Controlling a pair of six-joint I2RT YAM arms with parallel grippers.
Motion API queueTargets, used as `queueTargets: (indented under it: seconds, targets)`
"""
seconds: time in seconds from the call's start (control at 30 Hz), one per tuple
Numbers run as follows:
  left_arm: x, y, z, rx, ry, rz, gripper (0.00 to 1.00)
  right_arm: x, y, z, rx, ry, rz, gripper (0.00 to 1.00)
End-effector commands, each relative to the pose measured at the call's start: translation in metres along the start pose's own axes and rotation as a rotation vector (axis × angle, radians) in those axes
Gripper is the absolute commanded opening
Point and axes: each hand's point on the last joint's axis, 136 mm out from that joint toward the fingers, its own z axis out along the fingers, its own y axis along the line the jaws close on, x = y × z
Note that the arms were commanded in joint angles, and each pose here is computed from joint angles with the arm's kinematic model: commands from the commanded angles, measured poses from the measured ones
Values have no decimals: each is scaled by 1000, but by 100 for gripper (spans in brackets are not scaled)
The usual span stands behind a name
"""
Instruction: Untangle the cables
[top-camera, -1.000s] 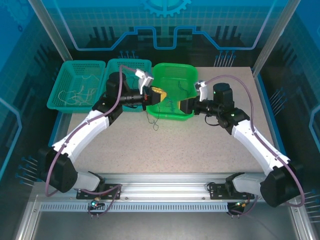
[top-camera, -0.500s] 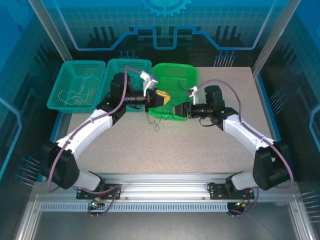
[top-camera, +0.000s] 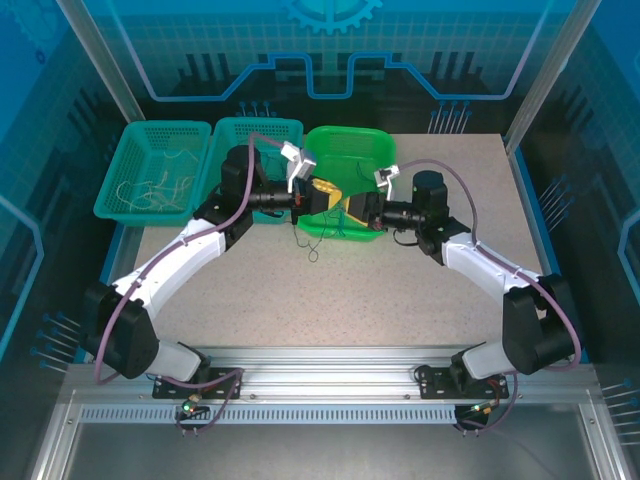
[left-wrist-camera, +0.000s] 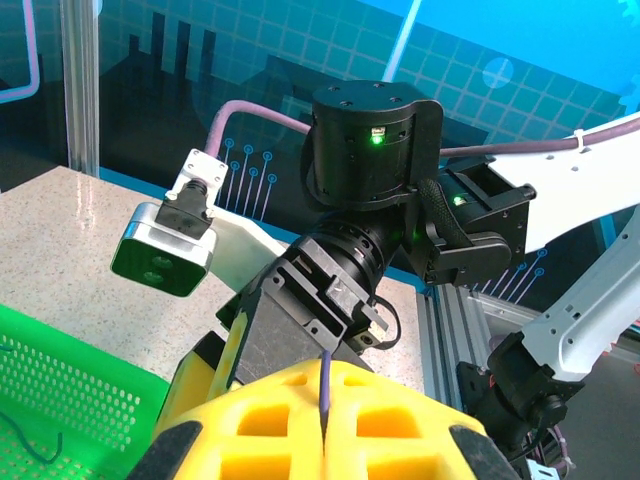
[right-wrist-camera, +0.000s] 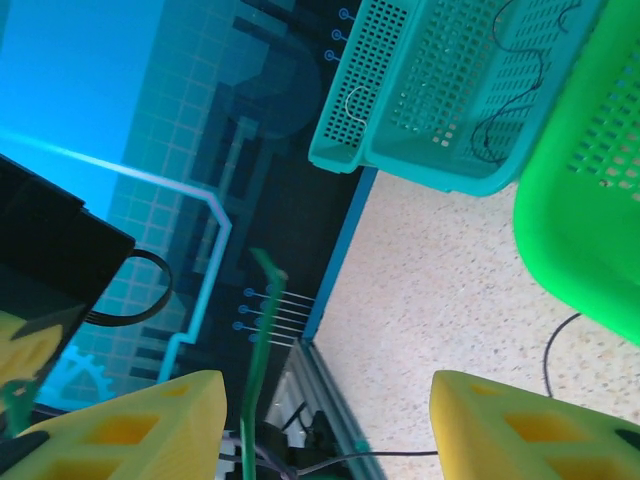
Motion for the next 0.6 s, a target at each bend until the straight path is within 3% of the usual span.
queueTargets:
  seconds: [0.0, 0.23, 0.4, 0.57]
  targets:
    - [-4, -6, 3, 38, -15, 24, 0, -5, 17, 3, -58, 19, 81, 57]
    - [-6, -7, 3, 41, -25, 27, 0, 9, 22, 13, -79, 91, 96, 55]
    - [-4, -6, 4, 39, -23, 21, 0, -2, 37, 13, -142, 53, 121, 55]
    - [-7, -7, 3, 37, -29, 30, 0, -5, 43, 18, -141, 66, 128, 45]
